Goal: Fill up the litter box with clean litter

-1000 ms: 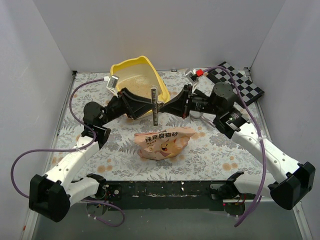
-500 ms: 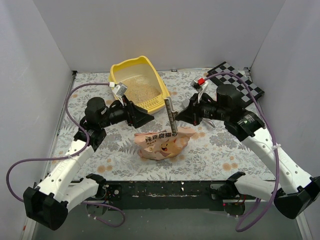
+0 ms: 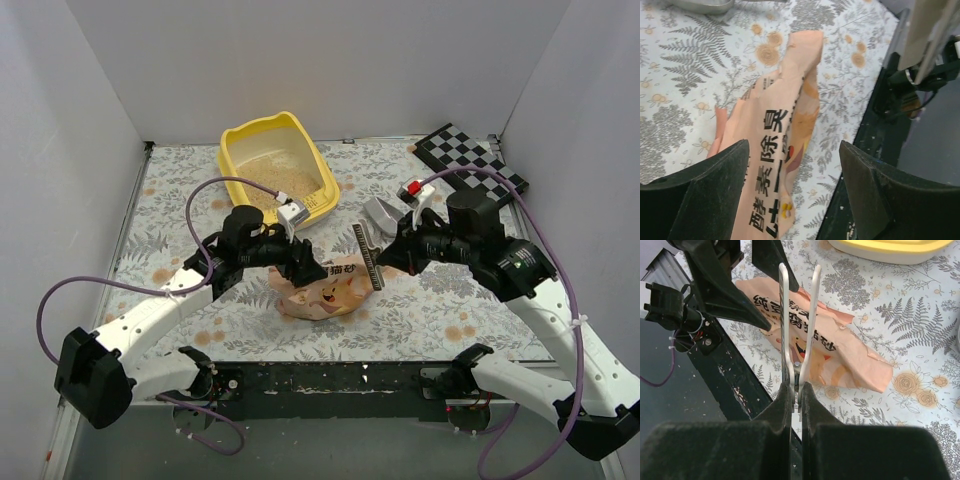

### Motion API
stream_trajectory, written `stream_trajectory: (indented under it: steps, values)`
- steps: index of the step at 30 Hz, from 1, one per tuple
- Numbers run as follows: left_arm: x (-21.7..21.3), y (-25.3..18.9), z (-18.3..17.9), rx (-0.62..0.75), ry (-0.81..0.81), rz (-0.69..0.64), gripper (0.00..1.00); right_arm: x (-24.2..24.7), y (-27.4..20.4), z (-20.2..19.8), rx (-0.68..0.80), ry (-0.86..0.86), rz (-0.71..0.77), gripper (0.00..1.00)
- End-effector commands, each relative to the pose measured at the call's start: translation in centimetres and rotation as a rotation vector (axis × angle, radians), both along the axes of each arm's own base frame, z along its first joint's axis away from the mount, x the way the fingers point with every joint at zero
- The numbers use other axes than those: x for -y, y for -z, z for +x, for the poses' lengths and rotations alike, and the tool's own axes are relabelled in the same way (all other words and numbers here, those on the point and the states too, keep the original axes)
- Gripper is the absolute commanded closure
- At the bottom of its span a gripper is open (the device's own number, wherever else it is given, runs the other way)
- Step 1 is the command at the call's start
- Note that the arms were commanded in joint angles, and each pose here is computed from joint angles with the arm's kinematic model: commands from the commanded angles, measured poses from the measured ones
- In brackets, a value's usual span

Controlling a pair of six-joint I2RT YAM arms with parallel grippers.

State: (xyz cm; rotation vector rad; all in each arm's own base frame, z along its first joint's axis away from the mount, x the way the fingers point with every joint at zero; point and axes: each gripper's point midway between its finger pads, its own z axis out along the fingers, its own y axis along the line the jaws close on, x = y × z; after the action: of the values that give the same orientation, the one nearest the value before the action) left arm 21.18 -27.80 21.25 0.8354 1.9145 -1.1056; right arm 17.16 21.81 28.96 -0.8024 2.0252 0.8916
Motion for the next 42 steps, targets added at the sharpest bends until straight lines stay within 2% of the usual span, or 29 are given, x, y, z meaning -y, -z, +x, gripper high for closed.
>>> stream_trajectory:
  steps: [1, 7, 10, 12, 15, 18, 21, 24, 26, 35, 42]
  values:
    - [-0.8, 1.3, 1.6, 0.150, -0.053, 0.128, 0.28, 0.6, -0.2, -0.6, 0.035, -0.006, 0.007, 0.99]
    - [-0.6, 4.4, 1.4, 0.169, -0.060, 0.231, 0.30, 0.5, 0.9, -0.9, 0.016, -0.020, 0.012, 0.99]
    - [-0.4, 5.1, 0.9, 0.151, -0.044, 0.234, 0.30, 0.4, 1.6, -0.7, 0.004, -0.018, -0.002, 0.99]
    - [-0.3, 5.4, 0.8, 0.146, -0.045, 0.231, 0.32, 0.3, 1.9, -0.4, 0.000, -0.016, -0.012, 0.99]
    - [-0.5, 6.0, 0.7, 0.140, -0.050, 0.243, 0.40, -0.1, 2.2, 0.1, 0.000, -0.020, -0.021, 0.99]
    - [-0.9, 6.8, 0.8, 0.145, -0.062, 0.263, 0.53, -0.3, 1.7, 1.0, 0.017, -0.016, -0.032, 0.99]
    - [-0.9, 7.3, 0.4, 0.144, -0.045, 0.266, 0.79, -0.9, 1.1, 1.9, 0.037, -0.023, -0.033, 0.99]
    - [-0.7, 7.8, -0.3, 0.138, -0.013, 0.269, 1.00, -1.5, 0.5, 2.9, 0.073, -0.038, -0.035, 0.99]
    - [-0.7, 8.0, -0.8, 0.139, 0.005, 0.271, 1.00, -2.0, 0.0, 3.9, 0.111, -0.043, -0.031, 0.99]
    - [-0.7, 7.6, -1.4, 0.125, -0.005, 0.266, 1.00, -5.0, 0.2, 6.3, 0.425, -0.367, -0.103, 0.99]
    - [-0.9, 6.9, -1.5, 0.143, -0.015, 0.246, 1.00, -5.5, 2.7, 6.3, 0.469, -0.559, -0.175, 0.99]
